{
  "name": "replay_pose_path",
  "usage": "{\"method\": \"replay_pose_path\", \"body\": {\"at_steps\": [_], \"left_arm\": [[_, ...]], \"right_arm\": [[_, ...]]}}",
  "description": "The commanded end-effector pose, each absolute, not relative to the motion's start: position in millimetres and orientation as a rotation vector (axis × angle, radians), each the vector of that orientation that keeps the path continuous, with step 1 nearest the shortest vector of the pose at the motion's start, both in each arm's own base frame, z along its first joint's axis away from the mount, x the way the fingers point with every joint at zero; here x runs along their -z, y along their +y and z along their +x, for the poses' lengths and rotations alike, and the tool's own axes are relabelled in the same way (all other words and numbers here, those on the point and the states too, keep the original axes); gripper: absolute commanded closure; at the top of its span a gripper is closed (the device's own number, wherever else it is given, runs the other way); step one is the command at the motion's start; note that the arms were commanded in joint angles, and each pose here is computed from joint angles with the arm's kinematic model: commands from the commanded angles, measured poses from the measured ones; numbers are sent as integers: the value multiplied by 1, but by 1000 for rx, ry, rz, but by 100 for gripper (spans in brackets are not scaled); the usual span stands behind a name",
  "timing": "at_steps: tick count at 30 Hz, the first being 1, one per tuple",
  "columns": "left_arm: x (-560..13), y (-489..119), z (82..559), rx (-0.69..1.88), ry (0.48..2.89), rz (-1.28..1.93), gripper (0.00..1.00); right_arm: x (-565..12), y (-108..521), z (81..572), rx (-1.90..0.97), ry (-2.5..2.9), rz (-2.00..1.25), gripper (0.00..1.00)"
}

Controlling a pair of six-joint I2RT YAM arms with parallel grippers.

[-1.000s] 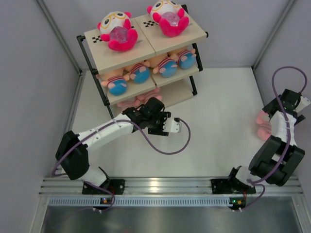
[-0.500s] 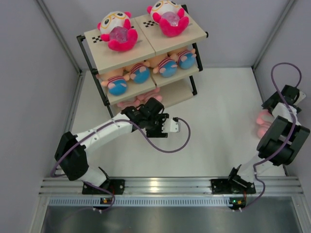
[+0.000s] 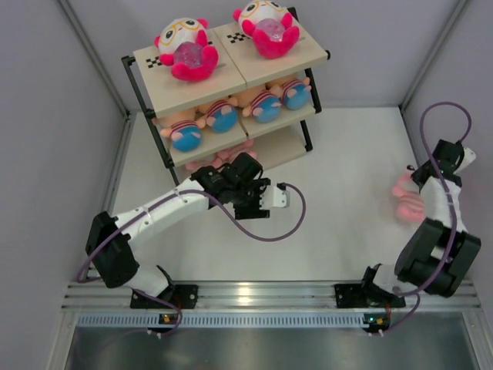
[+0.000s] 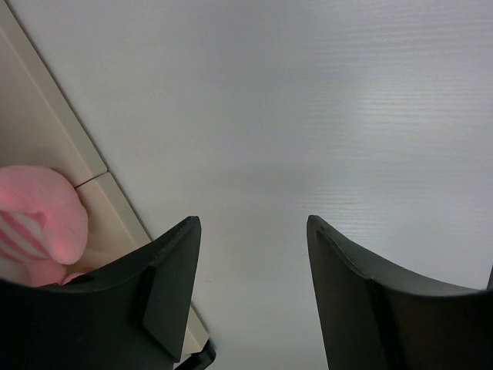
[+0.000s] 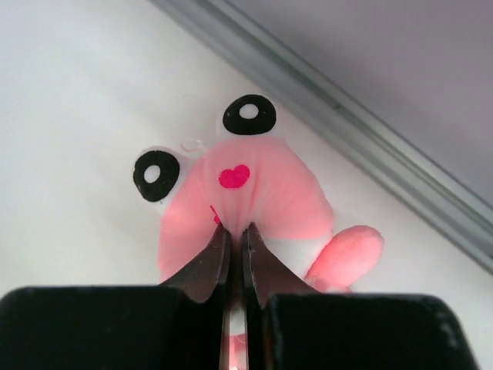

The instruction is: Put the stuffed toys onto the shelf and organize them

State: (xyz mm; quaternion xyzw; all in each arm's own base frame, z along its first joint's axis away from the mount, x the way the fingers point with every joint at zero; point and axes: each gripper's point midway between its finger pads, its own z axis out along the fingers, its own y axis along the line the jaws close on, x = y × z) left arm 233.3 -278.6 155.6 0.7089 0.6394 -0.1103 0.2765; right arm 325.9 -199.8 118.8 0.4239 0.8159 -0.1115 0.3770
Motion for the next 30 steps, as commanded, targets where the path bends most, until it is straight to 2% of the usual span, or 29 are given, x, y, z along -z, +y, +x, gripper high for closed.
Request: {"method": "replay_pose_path", "body": {"at_steps": [1,4,9,10,11,20,25,30], "left_arm": [[-190,-284,214,370,1661,1865,36],[-197,-287,206,390,1641,1862,33],[-207,-301,198,420,1588,1876,13],[-210,-309,193,426,1559,1893,5],[-212,-314,190,425,1540,1905,2],[-234,-369,156,380,1347,2003,1],[-234,-389,147,255,1231,2072,1],[-216,-394,167,73,1202,2085,1]], "right_arm": [[-194,-136,326,105,1931,965,100],[-218,-71,320,-115,1897,873,100],[-231,11,312,-474,1912,867,100],[-234,33,310,-539,1921,837,100],[-238,51,312,-617,1904,850,100],[-258,169,314,-940,1895,840,100],[-259,198,314,-988,1916,810,100],[-265,202,311,-1010,1904,801,100]]}}
